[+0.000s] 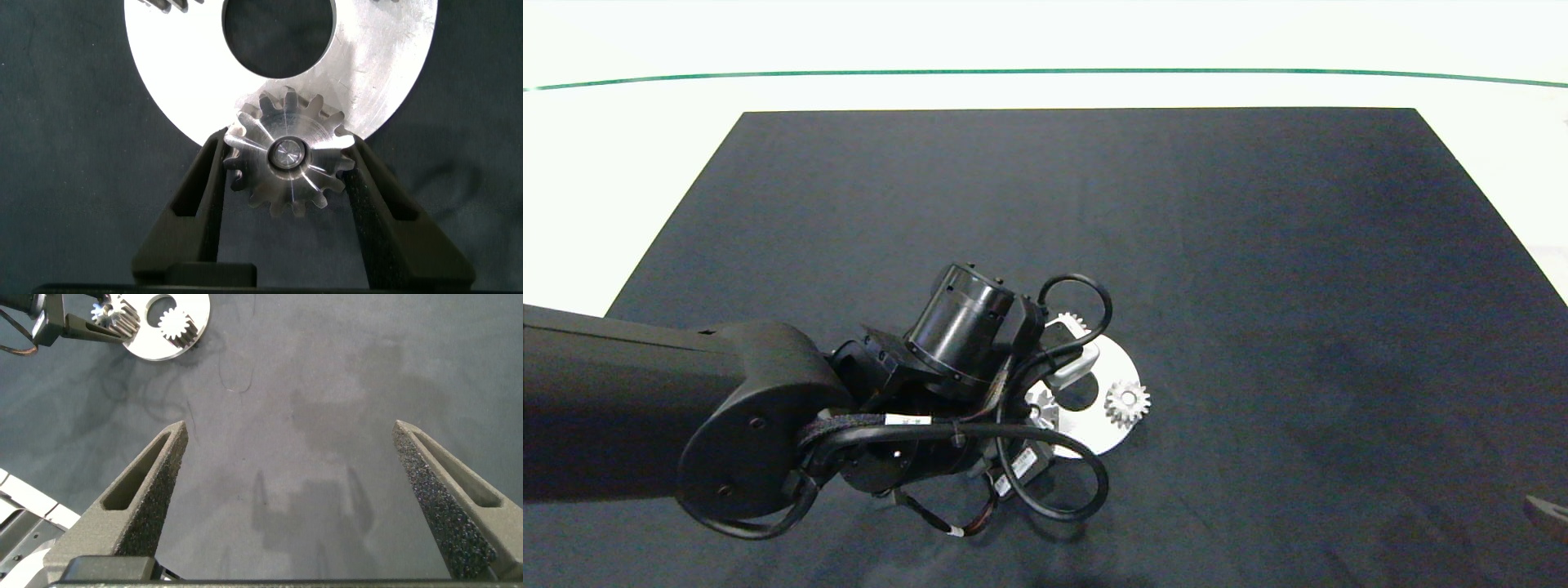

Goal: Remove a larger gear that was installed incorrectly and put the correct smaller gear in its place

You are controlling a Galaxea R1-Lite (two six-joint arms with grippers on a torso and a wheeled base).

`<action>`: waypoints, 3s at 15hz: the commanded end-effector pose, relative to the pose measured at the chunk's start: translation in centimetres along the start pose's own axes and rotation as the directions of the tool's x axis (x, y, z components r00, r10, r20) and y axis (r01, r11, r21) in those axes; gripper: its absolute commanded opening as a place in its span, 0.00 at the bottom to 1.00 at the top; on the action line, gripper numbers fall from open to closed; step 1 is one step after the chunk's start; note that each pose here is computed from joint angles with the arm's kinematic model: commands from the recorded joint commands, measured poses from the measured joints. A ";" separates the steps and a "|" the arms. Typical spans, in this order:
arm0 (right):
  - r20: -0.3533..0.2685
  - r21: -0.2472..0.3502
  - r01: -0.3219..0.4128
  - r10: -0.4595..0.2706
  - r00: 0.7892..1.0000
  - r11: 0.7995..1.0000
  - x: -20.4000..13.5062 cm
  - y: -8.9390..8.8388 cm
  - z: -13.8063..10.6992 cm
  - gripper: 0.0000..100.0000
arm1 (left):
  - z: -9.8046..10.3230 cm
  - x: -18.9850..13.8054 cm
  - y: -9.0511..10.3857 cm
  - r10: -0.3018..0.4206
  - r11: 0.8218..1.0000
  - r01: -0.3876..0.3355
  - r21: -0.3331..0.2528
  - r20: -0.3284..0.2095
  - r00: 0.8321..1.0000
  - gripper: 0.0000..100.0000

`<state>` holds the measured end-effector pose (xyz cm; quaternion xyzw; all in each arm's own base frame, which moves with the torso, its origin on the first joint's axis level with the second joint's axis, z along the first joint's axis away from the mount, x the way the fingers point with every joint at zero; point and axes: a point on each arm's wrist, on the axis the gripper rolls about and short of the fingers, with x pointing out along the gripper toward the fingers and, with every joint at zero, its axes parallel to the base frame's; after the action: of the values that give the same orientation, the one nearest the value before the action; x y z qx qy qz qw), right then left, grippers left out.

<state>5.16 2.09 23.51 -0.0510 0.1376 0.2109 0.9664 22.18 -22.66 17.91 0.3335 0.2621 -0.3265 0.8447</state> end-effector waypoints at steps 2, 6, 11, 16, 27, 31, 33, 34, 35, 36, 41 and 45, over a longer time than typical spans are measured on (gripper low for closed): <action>-0.001 -0.001 -0.001 0.001 1.000 1.000 0.0 0.0 0.0 1.00 | 0.0 0.1 -0.1 -0.004 1.000 0.004 0.006 -0.005 1.000 0.16; 0.004 -0.001 -0.001 0.001 1.000 1.000 -0.1 0.0 0.0 1.00 | 0.3 -0.2 0.0 0.001 1.000 -0.001 0.003 0.008 1.000 0.16; 0.004 -0.001 -0.001 0.001 1.000 1.000 -0.1 0.0 0.0 1.00 | 0.7 -0.5 0.0 0.002 1.000 -0.002 0.004 0.028 1.000 0.16; 0.010 -0.001 0.000 0.000 1.000 1.000 -0.3 0.0 0.0 1.00 | 1.4 -1.1 -0.3 -0.002 1.000 0.002 0.012 0.056 0.998 0.16; 0.018 -0.003 0.000 0.000 1.000 1.000 -0.5 0.0 0.0 1.00 | 0.5 -6.2 1.1 0.013 1.000 -0.013 -0.003 0.064 0.998 0.16; 0.016 -0.003 0.000 0.000 1.000 1.000 -0.7 0.1 -0.2 1.00 | -2.4 -7.5 2.3 0.050 0.998 -0.049 -0.050 0.019 0.999 0.16; 0.014 -0.003 0.000 0.000 1.000 1.000 -0.8 0.1 -0.2 1.00 | -4.2 -7.4 2.5 0.059 0.996 -0.061 -0.068 -0.032 0.998 0.16; 0.014 -0.003 0.000 0.000 1.000 1.000 -0.8 0.1 -0.3 1.00 | -5.2 -7.2 2.8 0.068 0.994 -0.073 -0.086 -0.067 0.995 0.16; 0.011 -0.003 0.000 0.000 1.000 1.000 -0.8 0.1 -0.3 1.00 | -5.8 -7.3 3.1 0.075 0.991 -0.083 -0.101 -0.084 0.994 0.16; 0.011 -0.003 0.000 0.000 1.000 1.000 -0.8 0.1 -0.3 1.00 | -6.2 -7.2 3.3 0.079 0.987 -0.092 -0.135 -0.097 0.992 0.16; 0.011 -0.003 0.001 -0.001 1.000 1.000 -0.8 0.1 -0.3 1.00 | -7.8 -7.0 3.5 0.062 0.977 -0.088 -0.193 -0.135 0.989 0.16; 0.002 -0.002 0.004 -0.004 1.000 1.000 -0.7 0.1 -0.6 1.00 | -8.4 -6.9 3.4 0.039 0.976 -0.069 -0.206 -0.145 0.989 0.16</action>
<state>4.39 1.79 23.21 -0.0516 0.1347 0.2089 0.9672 18.34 -12.06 18.50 0.2700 0.3432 -0.2508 0.8640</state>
